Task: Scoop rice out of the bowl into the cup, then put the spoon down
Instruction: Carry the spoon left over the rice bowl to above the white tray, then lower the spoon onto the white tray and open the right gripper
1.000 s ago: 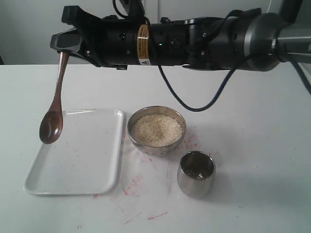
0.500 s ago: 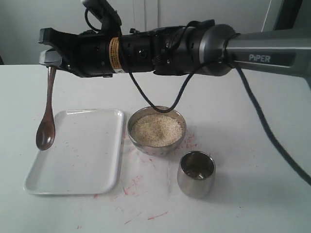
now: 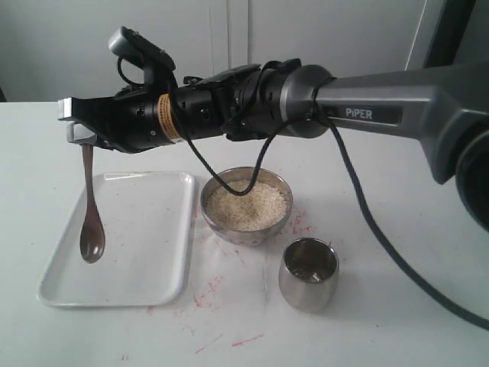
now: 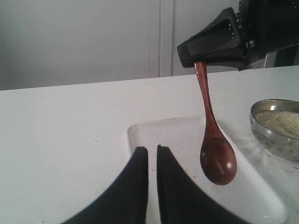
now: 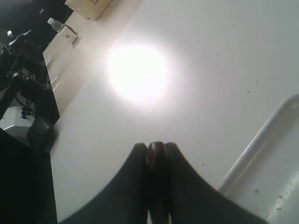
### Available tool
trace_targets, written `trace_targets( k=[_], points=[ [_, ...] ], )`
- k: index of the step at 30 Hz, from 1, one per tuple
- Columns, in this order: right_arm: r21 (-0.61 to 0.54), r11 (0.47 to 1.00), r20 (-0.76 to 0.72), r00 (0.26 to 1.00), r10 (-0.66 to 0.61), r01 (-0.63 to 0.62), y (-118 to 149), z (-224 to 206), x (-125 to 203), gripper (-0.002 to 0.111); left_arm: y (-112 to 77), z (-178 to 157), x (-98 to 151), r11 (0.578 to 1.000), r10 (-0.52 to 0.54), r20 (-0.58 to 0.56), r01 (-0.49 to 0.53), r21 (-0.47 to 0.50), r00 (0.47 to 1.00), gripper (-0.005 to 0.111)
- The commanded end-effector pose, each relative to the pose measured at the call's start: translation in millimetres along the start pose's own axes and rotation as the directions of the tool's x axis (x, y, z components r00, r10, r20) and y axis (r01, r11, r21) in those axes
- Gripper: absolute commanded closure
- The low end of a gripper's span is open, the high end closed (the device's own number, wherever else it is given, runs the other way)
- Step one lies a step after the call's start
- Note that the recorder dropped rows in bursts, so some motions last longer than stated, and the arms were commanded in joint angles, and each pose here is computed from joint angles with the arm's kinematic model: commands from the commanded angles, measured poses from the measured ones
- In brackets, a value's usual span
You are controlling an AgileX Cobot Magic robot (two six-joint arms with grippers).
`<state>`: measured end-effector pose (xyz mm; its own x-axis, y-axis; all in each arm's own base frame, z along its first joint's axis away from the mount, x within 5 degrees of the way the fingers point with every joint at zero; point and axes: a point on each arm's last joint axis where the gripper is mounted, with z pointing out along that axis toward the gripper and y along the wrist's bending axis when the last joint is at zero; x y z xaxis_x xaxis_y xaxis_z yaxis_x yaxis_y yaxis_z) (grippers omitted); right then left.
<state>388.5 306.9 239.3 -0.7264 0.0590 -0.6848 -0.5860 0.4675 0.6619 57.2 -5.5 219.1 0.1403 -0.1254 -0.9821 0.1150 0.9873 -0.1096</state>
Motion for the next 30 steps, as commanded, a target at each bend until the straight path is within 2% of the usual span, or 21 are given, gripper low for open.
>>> trace_targets(
  k=[1,14,30],
  points=[
    [0.010,1.000,-0.007,1.000,-0.012,0.012,-2,2,1,0.108,0.0,0,-2,1.000,-0.005,0.012,0.005,-0.001,1.000,0.092],
    [0.030,1.000,-0.055,0.998,0.008,-0.006,-21,15,17,0.108,0.0,0,-2,1.000,-0.005,0.012,0.005,-0.001,1.000,0.092],
    [0.065,0.998,-0.038,0.999,-0.017,0.019,-25,15,16,0.108,0.0,0,-2,1.000,-0.005,0.012,0.005,-0.001,1.000,0.092]
  ],
)
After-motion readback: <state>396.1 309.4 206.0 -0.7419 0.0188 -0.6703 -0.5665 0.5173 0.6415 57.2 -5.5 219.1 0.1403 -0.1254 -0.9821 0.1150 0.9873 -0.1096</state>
